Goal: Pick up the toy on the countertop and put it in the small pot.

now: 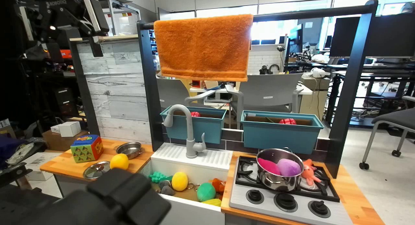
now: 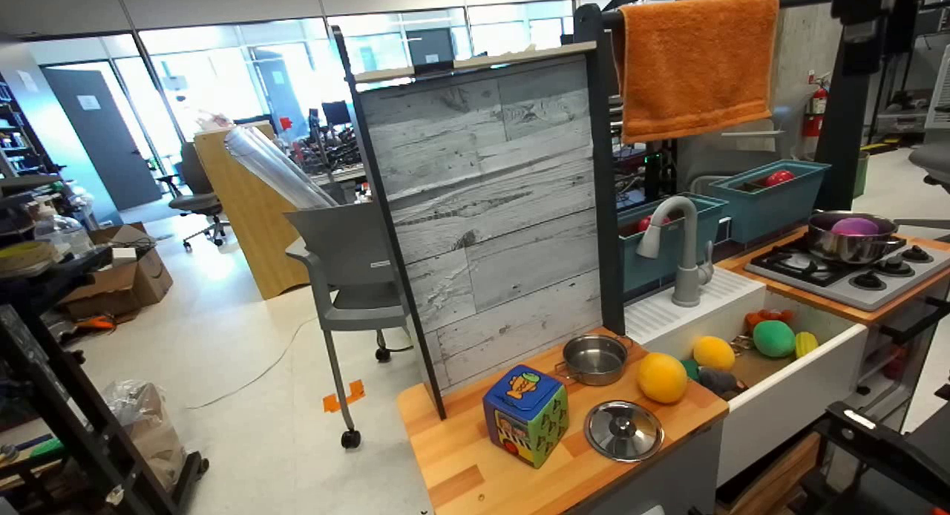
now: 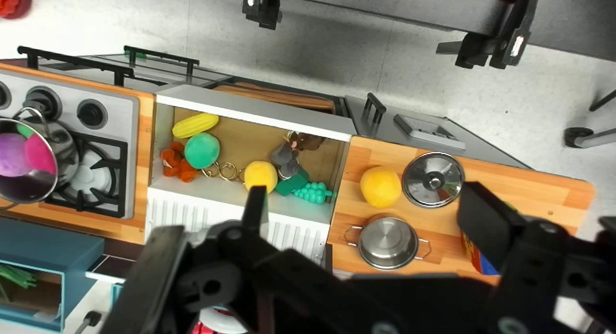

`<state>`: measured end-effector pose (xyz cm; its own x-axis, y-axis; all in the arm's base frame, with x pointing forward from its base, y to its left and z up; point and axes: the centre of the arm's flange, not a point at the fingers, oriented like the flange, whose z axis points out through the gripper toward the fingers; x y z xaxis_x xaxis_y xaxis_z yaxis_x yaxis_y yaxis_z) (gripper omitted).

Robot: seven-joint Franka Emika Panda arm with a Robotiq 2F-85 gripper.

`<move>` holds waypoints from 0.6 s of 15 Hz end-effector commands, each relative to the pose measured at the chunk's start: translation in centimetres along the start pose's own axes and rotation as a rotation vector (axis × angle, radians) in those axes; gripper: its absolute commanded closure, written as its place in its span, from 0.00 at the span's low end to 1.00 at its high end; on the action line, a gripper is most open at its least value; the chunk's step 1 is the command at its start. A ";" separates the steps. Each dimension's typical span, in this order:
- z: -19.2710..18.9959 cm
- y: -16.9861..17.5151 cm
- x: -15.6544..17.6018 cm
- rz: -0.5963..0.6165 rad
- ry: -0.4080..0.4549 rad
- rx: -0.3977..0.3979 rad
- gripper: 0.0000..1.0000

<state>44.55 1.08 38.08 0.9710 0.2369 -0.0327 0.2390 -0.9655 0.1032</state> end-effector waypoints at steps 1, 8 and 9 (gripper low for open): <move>0.3 -1.1 2.0 0.003 0.044 0.024 0.00; 3.4 -7.0 6.0 -0.008 0.140 0.035 0.00; 4.1 -7.5 6.5 -0.010 0.149 0.040 0.00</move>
<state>47.21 7.51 34.95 0.9613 0.2632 0.0814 0.2579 -0.9636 0.0704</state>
